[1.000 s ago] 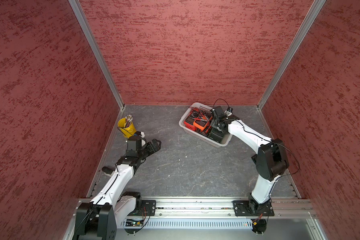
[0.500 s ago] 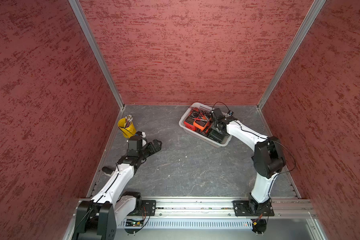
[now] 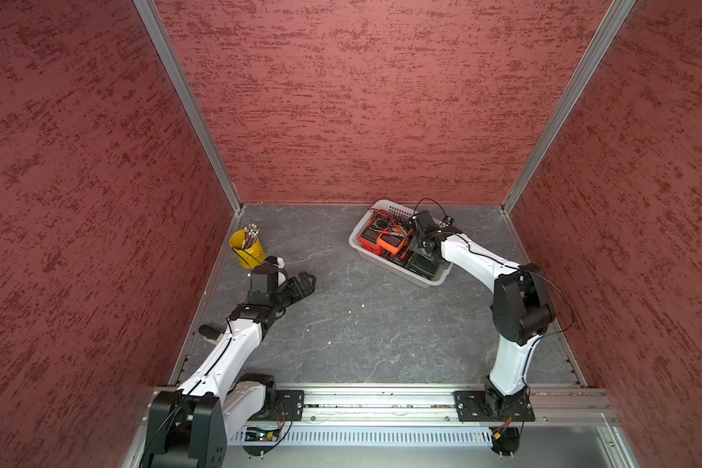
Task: Put the multimeter into the basket
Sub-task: Place the multimeter in the basket, then reset both arms
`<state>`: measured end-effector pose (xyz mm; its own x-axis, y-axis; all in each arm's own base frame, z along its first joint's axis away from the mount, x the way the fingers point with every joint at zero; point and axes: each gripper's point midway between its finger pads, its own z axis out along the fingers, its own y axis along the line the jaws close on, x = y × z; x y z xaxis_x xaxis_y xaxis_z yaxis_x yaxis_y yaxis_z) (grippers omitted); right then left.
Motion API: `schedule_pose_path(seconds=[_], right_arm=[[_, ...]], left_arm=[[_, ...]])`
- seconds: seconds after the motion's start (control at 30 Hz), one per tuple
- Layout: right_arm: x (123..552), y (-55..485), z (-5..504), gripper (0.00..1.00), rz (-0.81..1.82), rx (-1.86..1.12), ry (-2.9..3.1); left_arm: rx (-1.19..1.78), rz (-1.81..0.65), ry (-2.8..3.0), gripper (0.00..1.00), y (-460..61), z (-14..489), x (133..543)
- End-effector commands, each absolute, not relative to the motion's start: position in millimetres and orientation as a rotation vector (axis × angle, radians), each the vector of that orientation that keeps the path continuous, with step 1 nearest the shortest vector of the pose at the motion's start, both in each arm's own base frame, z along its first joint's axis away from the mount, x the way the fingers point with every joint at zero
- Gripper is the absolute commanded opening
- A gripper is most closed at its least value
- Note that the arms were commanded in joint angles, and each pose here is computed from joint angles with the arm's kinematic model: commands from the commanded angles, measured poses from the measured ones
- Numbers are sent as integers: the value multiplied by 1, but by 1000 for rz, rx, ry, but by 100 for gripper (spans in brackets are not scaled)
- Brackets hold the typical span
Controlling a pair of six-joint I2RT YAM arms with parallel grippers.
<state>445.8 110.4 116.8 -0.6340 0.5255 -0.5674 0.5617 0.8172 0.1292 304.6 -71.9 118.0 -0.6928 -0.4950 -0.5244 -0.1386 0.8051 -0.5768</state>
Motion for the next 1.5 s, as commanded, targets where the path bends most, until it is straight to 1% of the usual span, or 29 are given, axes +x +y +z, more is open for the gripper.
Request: schedule_pose_path(seconds=[0.0, 0.3, 0.5, 0.53, 0.7, 0.9, 1.1, 1.2, 1.3, 1.37, 1.47], right_arm=[[447, 108, 147, 99, -52, 774, 2357], [418, 87, 206, 99, -26, 749, 2240], [385, 64, 230, 99, -54, 738, 2181], [376, 60, 241, 99, -39, 733, 2146], [348, 45, 257, 99, -10, 628, 2053], [316, 16, 251, 99, -134, 554, 1975], [299, -8, 233, 99, -272, 503, 1884], [285, -31, 219, 99, -407, 568, 1823], [282, -37, 208, 99, -483, 510, 1802], [278, -45, 207, 99, -518, 548, 1754], [283, -45, 202, 99, -509, 491, 1724]], left_arm=[[-424, -640, 2243, 100, -71, 138, 313], [-419, -585, 2216, 100, -63, 148, 309], [-424, -525, 2193, 100, -55, 156, 307], [-428, -509, 2189, 100, -52, 157, 307], [-445, -425, 2147, 100, -39, 164, 304], [-487, -282, 2079, 100, -15, 165, 298], [-492, -147, 2050, 100, 5, 156, 301], [-520, -97, 2051, 100, 17, 148, 304], [-549, -96, 2053, 100, 29, 144, 308], [-576, -107, 2029, 100, 39, 145, 310], [-599, -140, 1964, 100, 52, 148, 311]])
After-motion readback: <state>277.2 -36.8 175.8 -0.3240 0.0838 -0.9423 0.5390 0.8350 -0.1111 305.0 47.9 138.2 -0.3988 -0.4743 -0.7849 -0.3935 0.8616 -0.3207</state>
